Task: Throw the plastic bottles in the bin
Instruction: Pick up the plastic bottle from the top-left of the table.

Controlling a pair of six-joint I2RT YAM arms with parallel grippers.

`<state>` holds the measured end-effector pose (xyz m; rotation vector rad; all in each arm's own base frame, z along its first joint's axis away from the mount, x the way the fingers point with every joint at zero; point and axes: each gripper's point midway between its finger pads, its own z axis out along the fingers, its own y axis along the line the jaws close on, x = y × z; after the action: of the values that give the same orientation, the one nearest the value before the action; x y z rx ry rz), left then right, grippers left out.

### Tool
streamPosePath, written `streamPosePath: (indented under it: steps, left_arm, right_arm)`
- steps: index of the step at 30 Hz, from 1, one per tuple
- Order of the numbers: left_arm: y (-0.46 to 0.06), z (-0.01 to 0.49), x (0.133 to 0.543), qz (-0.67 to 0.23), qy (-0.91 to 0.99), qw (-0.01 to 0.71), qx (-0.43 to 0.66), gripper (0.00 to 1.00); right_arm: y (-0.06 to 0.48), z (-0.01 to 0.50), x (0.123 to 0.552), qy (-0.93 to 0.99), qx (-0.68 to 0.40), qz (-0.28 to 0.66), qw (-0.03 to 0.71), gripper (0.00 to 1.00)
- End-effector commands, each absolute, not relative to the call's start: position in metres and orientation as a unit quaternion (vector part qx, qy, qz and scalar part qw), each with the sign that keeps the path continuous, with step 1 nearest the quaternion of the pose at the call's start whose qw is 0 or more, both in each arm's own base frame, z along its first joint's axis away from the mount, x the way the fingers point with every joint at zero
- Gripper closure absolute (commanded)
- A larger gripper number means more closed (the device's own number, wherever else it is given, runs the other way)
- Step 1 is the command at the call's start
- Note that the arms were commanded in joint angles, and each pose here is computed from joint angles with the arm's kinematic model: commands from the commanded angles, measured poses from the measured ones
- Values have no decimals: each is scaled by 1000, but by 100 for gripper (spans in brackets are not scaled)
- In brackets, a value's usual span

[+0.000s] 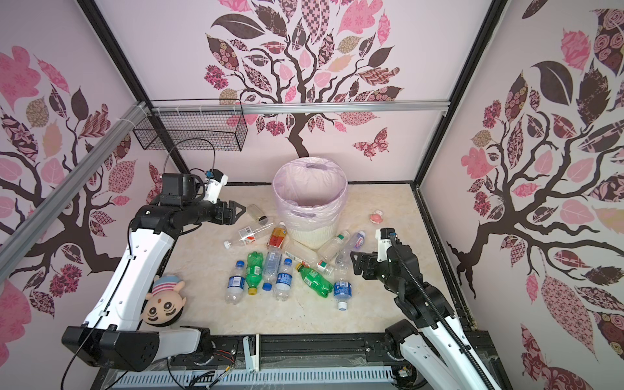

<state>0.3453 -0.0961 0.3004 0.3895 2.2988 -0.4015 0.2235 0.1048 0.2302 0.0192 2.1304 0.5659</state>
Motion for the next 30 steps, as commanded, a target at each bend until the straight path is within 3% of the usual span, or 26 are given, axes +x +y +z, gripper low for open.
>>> streamPosePath:
  steps: [1, 23, 30]
  left_arm:
    - [-83, 266, 342, -115, 919, 340, 162, 20]
    - [-63, 153, 380, -32, 964, 212, 158, 23]
    - [-73, 141, 402, -49, 961, 230, 147, 23]
  right_arm:
    - [104, 231, 220, 862, 4, 228, 452, 14]
    - [105, 229, 216, 860, 3, 237, 453, 13]
    - [105, 230, 215, 859, 1, 238, 454, 13]
